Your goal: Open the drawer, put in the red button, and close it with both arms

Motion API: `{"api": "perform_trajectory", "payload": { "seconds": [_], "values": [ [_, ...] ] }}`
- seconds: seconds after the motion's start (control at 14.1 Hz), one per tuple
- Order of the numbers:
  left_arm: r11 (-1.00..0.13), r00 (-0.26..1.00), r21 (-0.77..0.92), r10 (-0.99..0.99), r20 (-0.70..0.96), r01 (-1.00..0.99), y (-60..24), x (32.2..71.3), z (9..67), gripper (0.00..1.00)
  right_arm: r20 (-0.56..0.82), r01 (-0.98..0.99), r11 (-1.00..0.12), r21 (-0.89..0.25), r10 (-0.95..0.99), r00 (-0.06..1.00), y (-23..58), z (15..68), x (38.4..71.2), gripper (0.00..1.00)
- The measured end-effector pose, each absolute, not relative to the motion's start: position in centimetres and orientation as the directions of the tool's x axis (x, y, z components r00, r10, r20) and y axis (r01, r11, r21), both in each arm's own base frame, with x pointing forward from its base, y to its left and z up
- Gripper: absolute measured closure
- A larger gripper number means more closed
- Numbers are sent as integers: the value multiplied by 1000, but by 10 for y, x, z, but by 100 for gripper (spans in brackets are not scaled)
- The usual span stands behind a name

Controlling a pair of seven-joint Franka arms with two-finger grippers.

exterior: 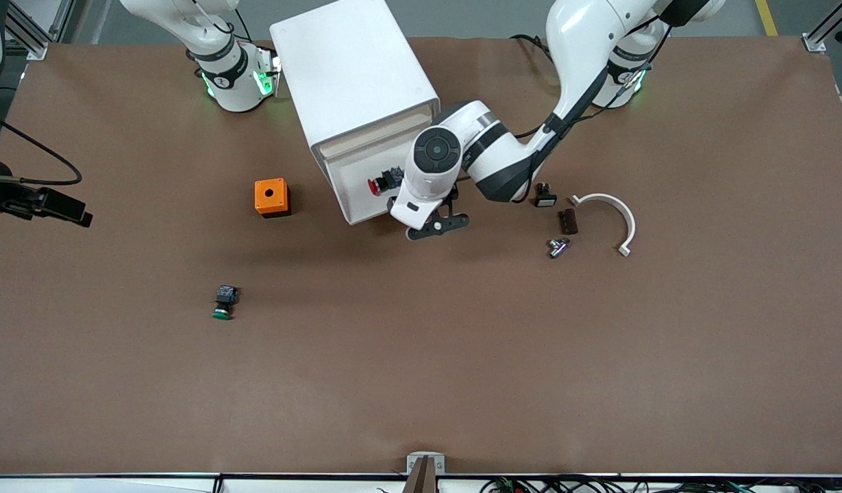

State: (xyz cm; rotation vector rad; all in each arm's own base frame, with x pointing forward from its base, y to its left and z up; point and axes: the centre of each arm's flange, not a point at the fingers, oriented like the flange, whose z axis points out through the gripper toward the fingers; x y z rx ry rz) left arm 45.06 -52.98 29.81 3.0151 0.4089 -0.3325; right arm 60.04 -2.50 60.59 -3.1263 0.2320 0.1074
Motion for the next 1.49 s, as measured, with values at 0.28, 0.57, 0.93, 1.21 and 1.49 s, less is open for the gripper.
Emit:
{"api": "perform_trajectory", "payload": {
  "seconds": [0.28, 0.57, 0.93, 1.21, 1.49],
  "values": [
    [-966, 941, 54, 234, -244, 254, -549, 427, 297, 0, -59, -145, -989, -1, -145, 988, -32, 610, 600, 0],
    [-966, 937, 79, 218, -271, 248, -569, 403, 297, 0, -56, -138, -990, -1, -137, 989, -31, 612, 600, 0],
    [-966, 927, 89, 206, -313, 245, -592, 372, 290, 0, -55, -136, -991, -1, -136, 989, -31, 612, 600, 0],
    [-958, 905, 93, 222, -363, 272, -598, 364, 281, 0, -44, -139, -990, -1, -138, 989, -32, 617, 600, 0],
    [-953, 897, 95, 234, -375, 289, -597, 367, 280, 0, -43, -139, -990, -1, -139, 989, -33, 618, 600, 0]
  ]
}}
